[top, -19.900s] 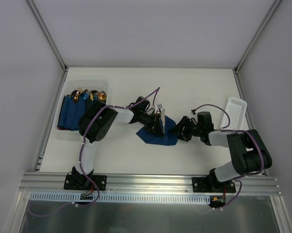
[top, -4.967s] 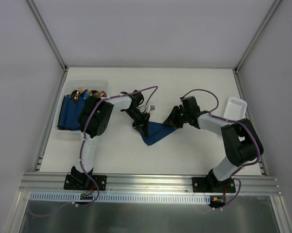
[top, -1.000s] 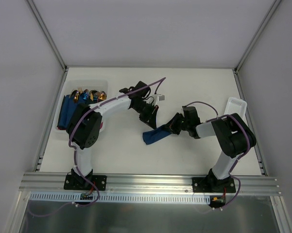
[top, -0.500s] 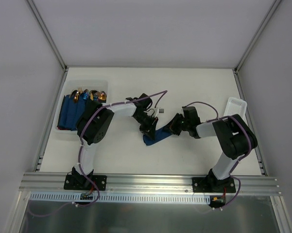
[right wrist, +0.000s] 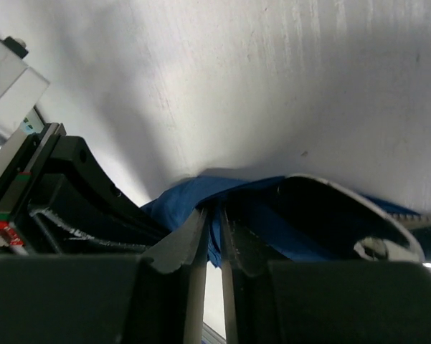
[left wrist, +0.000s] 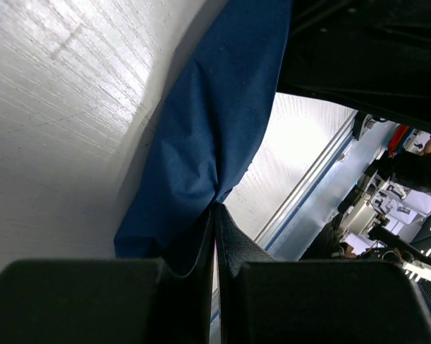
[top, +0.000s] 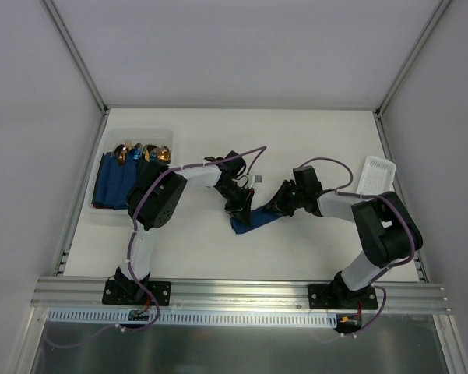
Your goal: Place the utensils on the paper napkin and roll it up
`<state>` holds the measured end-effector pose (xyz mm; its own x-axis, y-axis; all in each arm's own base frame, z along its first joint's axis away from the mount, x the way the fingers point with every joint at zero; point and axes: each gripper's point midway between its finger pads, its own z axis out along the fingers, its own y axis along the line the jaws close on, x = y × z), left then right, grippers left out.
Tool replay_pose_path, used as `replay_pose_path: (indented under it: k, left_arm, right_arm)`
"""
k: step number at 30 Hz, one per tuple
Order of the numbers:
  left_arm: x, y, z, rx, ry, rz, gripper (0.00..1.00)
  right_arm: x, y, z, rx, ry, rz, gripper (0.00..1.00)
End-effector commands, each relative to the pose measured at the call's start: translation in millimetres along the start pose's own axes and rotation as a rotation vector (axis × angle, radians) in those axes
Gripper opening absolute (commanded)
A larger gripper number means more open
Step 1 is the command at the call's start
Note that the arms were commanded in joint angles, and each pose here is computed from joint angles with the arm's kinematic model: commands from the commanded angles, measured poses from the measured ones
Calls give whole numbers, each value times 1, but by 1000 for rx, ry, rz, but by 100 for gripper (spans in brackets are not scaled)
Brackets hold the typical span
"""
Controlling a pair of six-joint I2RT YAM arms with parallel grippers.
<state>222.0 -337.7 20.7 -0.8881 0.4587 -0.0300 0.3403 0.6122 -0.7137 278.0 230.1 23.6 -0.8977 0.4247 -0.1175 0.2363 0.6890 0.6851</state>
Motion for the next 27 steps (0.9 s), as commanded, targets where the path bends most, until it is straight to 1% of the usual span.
replay_pose_path:
  k: [1, 6, 9, 18, 27]
  left_arm:
    - [-1, 45, 9, -180, -9, -26, 0]
    - [1, 49, 11, -192, -2, -27, 0]
    - [2, 49, 10, -192, -1, -26, 0]
    - [-2, 41, 7, -170, -10, 1, 0]
    - [-11, 15, -9, -120, -55, 43, 0]
  right_arm:
    - [-1, 4, -15, 38, -2, -57, 15]
    - [-2, 16, -26, 4, -4, -79, 15]
    - [-3, 14, -29, 0, -11, -77, 14]
    - [-1, -18, -13, 72, 2, -61, 10]
    - [3, -39, -4, 125, 9, -40, 6]
